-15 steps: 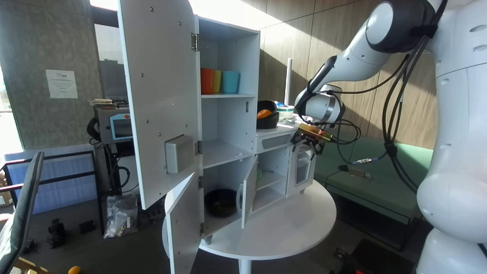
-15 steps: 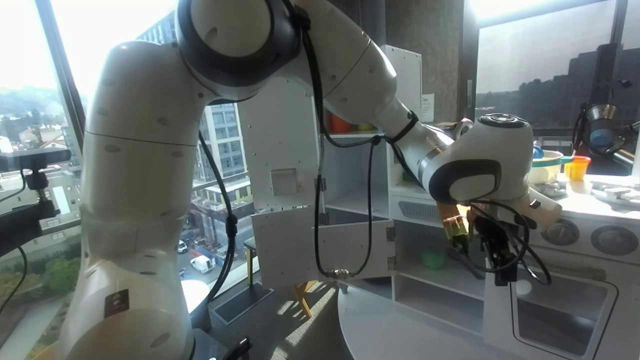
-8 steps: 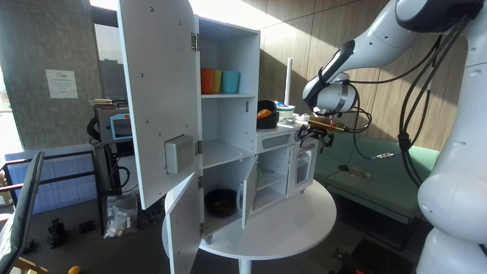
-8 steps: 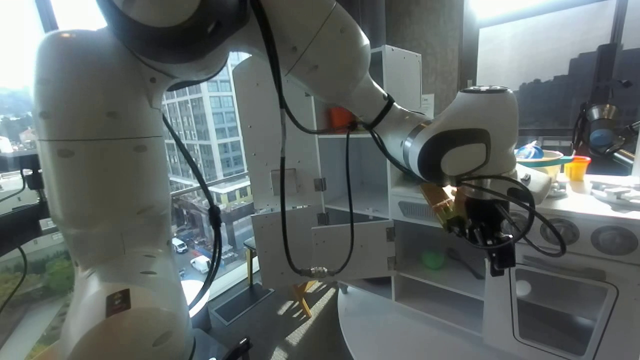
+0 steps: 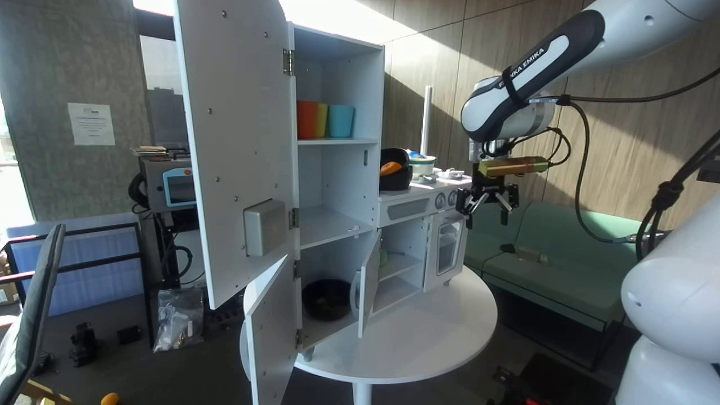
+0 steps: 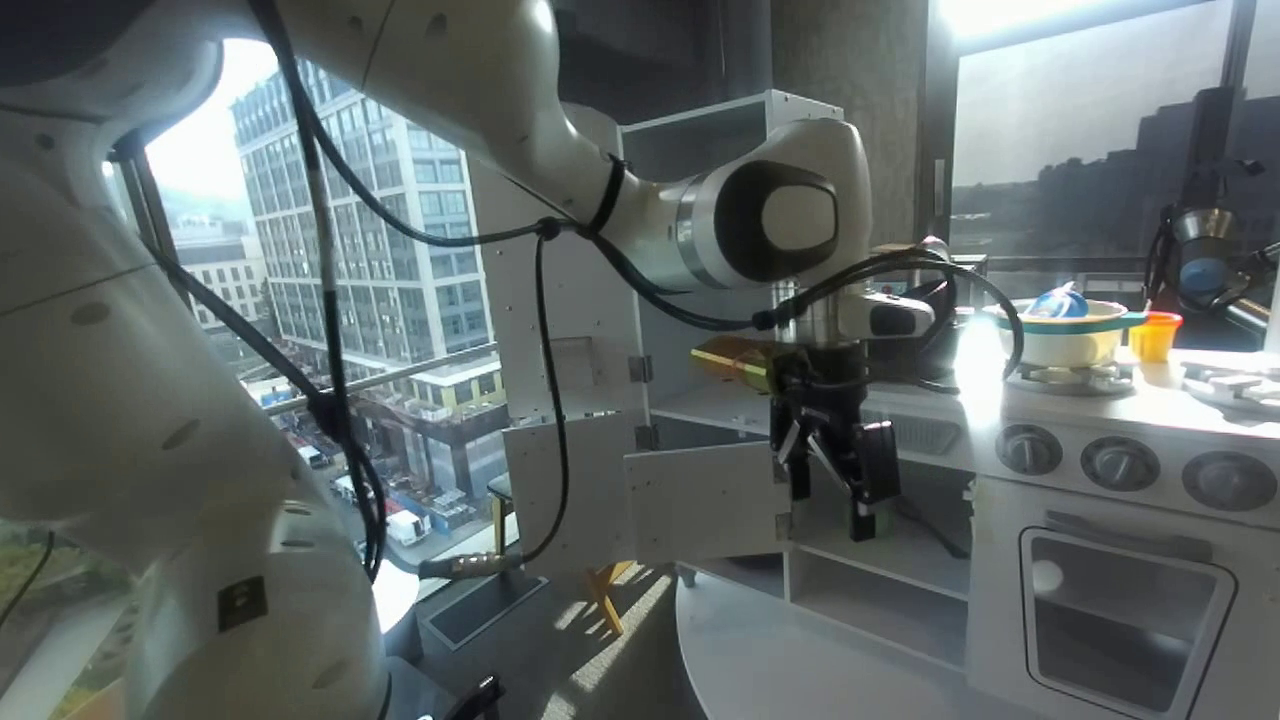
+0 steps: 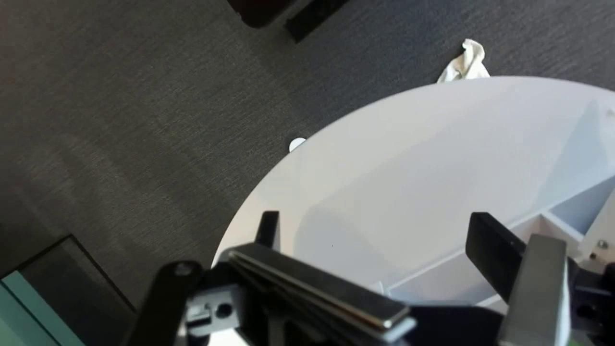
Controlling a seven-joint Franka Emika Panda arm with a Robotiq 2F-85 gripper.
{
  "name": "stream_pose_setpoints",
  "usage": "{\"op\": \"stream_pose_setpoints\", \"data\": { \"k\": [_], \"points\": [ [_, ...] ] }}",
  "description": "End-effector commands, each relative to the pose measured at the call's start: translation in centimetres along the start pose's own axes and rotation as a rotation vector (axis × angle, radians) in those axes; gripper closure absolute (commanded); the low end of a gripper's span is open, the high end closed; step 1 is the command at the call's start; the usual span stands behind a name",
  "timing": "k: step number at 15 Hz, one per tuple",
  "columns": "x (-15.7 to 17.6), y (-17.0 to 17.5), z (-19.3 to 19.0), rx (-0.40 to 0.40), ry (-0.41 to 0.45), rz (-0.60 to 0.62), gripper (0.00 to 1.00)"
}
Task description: Close the open cabinet doors, starting with the right lower door and ending with the left upper door
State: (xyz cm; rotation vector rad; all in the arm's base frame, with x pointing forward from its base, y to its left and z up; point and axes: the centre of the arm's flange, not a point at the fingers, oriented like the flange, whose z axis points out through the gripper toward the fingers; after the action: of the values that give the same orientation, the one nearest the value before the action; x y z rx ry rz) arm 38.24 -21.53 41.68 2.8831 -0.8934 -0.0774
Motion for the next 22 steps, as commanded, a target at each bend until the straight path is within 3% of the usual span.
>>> {"op": "stream_pose_setpoints", "data": {
  "k": [1,4,11,15,22],
  "points": [
    [-6.5,-5.7,-0.4,-0.096,0.001,-0.157,0.0],
    [-9.7,-11.6,0.3,-0.101,0.012,-0.245,0.0],
    [-15.4,-23.7,-0.7,0.058,0.135,-0.434,0.0],
    [-15.3,-28.6,-1.2,0.119,0.251,-0.529,0.0],
    [-12.8,-35.1,-1.5,0.198,0.351,-0.578,0.0]
  ]
}}
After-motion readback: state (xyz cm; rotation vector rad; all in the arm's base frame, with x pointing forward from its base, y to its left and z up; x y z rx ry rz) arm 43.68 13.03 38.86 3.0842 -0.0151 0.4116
